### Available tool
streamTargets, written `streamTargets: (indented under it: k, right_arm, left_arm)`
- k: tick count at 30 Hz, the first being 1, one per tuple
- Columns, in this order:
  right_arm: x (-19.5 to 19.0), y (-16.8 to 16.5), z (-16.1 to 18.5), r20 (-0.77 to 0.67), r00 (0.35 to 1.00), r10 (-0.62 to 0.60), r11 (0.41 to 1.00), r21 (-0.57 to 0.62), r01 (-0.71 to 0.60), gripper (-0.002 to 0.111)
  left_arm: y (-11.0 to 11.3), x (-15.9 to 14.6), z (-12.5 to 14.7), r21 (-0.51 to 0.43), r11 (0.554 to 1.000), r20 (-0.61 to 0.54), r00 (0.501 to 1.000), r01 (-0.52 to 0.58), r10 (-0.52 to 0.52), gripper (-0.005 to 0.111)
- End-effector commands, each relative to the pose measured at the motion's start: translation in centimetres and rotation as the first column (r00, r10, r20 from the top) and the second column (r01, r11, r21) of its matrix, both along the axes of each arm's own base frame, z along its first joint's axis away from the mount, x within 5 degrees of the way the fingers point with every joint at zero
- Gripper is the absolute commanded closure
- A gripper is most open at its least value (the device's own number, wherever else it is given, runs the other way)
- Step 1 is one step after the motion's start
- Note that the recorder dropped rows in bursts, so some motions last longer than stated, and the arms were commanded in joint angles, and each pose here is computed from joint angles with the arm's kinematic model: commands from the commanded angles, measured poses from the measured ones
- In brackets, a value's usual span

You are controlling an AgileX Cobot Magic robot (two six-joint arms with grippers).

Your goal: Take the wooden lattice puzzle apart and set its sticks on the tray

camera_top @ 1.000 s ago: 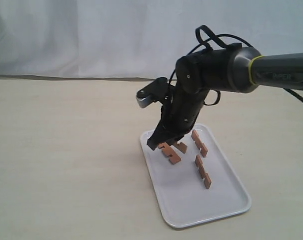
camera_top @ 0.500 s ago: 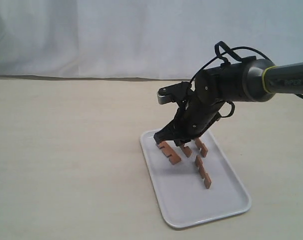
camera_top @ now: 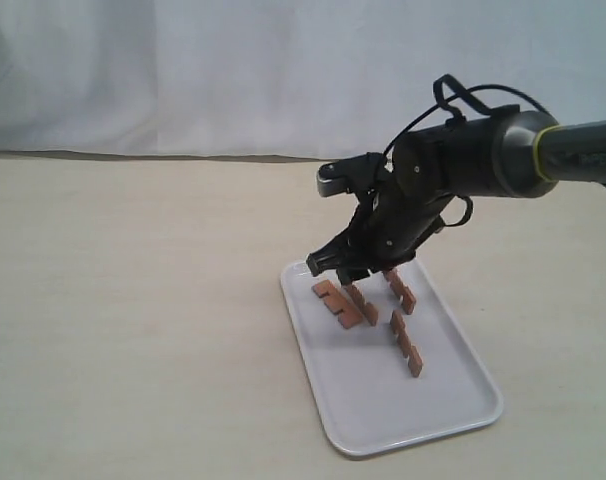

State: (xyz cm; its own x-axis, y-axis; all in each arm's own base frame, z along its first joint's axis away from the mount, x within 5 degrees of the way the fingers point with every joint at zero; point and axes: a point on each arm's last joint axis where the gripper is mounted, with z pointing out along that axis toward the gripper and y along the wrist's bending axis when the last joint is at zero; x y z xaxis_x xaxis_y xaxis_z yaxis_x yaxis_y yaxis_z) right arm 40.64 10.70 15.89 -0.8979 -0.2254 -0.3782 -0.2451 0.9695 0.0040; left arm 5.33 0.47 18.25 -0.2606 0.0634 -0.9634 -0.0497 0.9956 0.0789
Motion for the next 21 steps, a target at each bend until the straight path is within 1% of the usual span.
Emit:
streamTargets:
  k: [1, 2, 4, 5, 7, 8, 11, 15, 19, 21]
  right_arm:
    - [-0.6, -0.4, 4.2, 0.087, 0.995, 0.051, 0.999, -0.018, -0.049, 0.063]
    - [-0.9, -0.5, 4.8, 0.089, 0.994, 0.062, 0.998, -0.023, -0.060, 0.063]
    - [-1.4, -0.7, 5.8, 0.082, 0.992, 0.092, 0.995, -0.047, -0.088, 0.070]
    - [-1.7, -0.9, 6.1, 0.076, 0.992, 0.103, 0.993, -0.070, -0.098, 0.078]
    - [-2.3, -1.6, 6.1, 0.042, 0.992, 0.117, 0.986, -0.126, -0.111, 0.100]
    - [-2.5, -2.1, 6.1, 0.029, 0.995, 0.101, 0.987, -0.128, -0.096, 0.103]
    - [-3.2, -4.2, 5.7, -0.021, 0.999, 0.028, 0.994, -0.108, -0.030, 0.104]
    - [-4.8, -8.3, 6.0, -0.051, 0.994, -0.101, 0.993, -0.073, 0.097, 0.104]
    - [-7.3, -11.9, 7.5, 0.004, 0.975, -0.224, 0.973, -0.050, 0.224, 0.104]
    - [-9.1, -13.4, 8.2, 0.047, 0.960, -0.275, 0.960, -0.039, 0.277, 0.104]
  left_arm:
    - [0.0, 0.0, 0.1, -0.004, 1.000, 0.018, 1.000, 0.000, 0.000, 0.107]
    - [0.0, 0.0, 0.1, -0.004, 1.000, 0.018, 1.000, 0.000, 0.000, 0.107]
    - [0.0, 0.0, 0.1, -0.004, 1.000, 0.018, 1.000, 0.000, 0.000, 0.107]
    - [0.0, 0.0, 0.1, -0.004, 1.000, 0.018, 1.000, 0.000, 0.000, 0.107]
    - [0.0, 0.0, 0.1, -0.004, 1.000, 0.018, 1.000, 0.000, 0.000, 0.107]
    - [0.0, 0.0, 0.1, -0.004, 1.000, 0.018, 1.000, 0.000, 0.000, 0.107]
    - [0.0, 0.0, 0.1, -0.004, 1.000, 0.018, 1.000, 0.000, 0.000, 0.107]
    - [0.0, 0.0, 0.1, -0.004, 1.000, 0.018, 1.000, 0.000, 0.000, 0.107]
    - [0.0, 0.0, 0.1, -0.004, 1.000, 0.018, 1.000, 0.000, 0.000, 0.107]
    - [0.0, 0.0, 0.1, -0.004, 1.000, 0.018, 1.000, 0.000, 0.000, 0.107]
